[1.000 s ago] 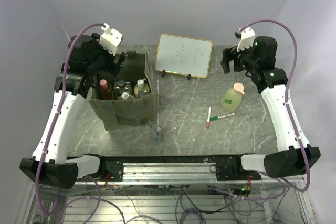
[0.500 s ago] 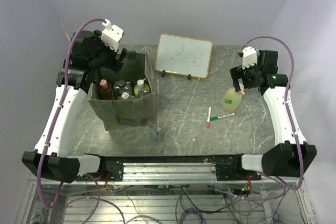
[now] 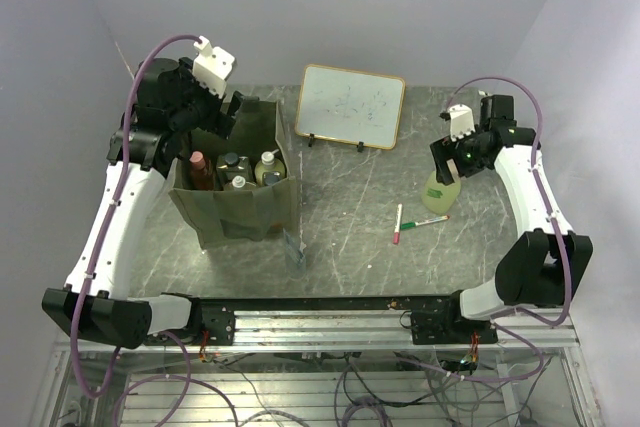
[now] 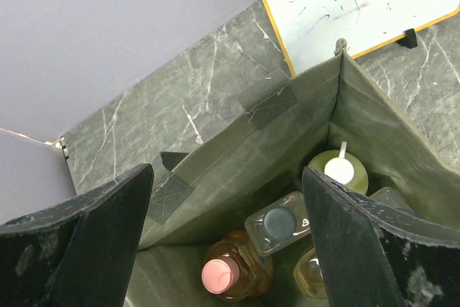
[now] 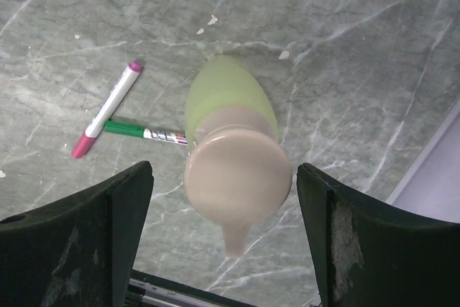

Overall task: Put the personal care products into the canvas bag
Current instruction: Pick up the care product from the center of the board.

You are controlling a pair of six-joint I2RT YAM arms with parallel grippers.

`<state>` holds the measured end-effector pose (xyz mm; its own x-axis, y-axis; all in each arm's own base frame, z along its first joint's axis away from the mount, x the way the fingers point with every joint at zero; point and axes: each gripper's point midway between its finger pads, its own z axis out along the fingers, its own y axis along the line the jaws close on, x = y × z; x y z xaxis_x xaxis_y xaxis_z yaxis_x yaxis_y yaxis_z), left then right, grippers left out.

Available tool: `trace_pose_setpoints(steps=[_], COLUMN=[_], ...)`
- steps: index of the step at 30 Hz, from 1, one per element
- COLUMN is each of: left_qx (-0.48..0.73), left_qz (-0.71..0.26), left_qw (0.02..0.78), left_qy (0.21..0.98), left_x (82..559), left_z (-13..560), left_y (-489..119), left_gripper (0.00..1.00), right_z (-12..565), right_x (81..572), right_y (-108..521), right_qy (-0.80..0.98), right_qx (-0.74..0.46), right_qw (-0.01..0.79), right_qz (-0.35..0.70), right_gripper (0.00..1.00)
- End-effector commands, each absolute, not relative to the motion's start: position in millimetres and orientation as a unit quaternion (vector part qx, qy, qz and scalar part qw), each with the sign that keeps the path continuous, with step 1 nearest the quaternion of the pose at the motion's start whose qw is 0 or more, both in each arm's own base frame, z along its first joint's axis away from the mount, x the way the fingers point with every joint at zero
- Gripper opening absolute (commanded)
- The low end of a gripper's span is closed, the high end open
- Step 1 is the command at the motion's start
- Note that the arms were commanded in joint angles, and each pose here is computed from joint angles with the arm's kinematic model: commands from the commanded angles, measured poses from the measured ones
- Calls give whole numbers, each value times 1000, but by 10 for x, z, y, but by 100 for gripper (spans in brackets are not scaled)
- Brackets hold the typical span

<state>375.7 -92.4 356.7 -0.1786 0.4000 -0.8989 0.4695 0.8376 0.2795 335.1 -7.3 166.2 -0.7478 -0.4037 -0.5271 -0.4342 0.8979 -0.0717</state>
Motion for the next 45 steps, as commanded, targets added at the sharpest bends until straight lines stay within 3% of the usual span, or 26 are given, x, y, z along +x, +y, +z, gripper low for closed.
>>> trace_pose_setpoints(steps=[1,23,27,32,35,45], left_qx=[278,307,335,367,341,183], left_qz=[-41,-77,-140,-184,-231,-292], left_qw=[595,589,574,547,534,496], left_qy=[753,744,734,730,739,797], left_x=[3820,3754,3611,3456,3429,3591], left_z=[3705,3723,3715,3581,3578,3329], left_y=[-955,-1106,-1327,-1550,-1699,-1939], left_gripper=[94,93,91,91,89,83], right_z=[1662,1637,1727,1850,1899,2020], right_x=[3396,3484,3522,3556,3560,3598], right_y=[-37,-93,-81,-55,-40,-50], right_qy=[936,938,935,931,930,925], right_qx=[-228,-234,-233,-232,-231,-232], right_qw=[265,253,264,275,282,299], right_qz=[50,46,46,51,53,44], right_gripper=[80,49,37,15,6,1])
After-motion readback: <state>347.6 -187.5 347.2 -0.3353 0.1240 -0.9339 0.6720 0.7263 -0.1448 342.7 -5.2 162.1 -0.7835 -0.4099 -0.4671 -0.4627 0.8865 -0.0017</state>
